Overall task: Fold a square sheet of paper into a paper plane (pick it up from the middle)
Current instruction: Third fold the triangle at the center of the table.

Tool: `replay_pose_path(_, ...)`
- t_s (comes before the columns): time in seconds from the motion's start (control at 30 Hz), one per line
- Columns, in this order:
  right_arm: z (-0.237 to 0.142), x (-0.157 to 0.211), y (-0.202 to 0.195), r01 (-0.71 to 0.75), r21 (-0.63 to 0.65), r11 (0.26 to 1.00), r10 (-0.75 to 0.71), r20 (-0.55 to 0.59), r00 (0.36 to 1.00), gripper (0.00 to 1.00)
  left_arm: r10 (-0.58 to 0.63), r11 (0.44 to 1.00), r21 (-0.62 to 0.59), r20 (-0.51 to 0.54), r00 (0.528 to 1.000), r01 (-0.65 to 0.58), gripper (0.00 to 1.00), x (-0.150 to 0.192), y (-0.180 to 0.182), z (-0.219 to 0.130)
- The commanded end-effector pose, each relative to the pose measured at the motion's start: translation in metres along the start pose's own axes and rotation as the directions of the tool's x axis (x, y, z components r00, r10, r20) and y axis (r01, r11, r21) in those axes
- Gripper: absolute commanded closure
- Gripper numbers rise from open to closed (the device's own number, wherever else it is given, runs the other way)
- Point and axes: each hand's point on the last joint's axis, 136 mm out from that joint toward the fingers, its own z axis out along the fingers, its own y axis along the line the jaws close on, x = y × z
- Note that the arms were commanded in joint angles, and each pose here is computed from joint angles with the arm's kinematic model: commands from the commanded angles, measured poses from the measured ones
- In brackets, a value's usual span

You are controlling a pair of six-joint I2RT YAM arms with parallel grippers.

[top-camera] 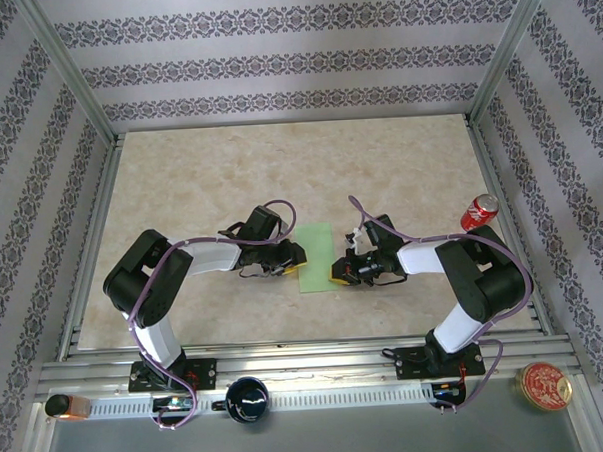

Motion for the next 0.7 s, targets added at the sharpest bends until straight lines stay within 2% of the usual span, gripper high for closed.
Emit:
replay_pose_path(0.0, -0.002, 0.003, -0.031, -0.075, 0.109, 0.991, 0.072, 0.032, 0.997, 0.93, -0.002, 1.000, 0.012, 0.001, 1.000, 0.002, 0.70, 0.003, -0.003, 0.005)
replay_pose_path(0.27, -0.003, 0.003, -0.029, -0.069, 0.107, 0.992, 0.066, 0.033, 0.997, 0.93, -0.006, 1.000, 0.010, 0.023, 1.000, 0.006, 0.78, 0.000, -0.003, 0.002)
replay_pose_path(0.6, -0.005, -0.001, -0.024, -0.060, 0.097, 0.994, 0.056, 0.039, 0.998, 0.92, -0.009, 1.000, 0.009, 0.024, 1.000, 0.008, 0.97, 0.000, -0.002, 0.002)
replay_pose_path(0.67, -0.005, -0.002, -0.021, -0.053, 0.088, 0.995, 0.049, 0.039, 0.998, 0.91, -0.008, 1.000, 0.009, 0.027, 1.000, 0.007, 0.97, 0.000, -0.003, 0.001)
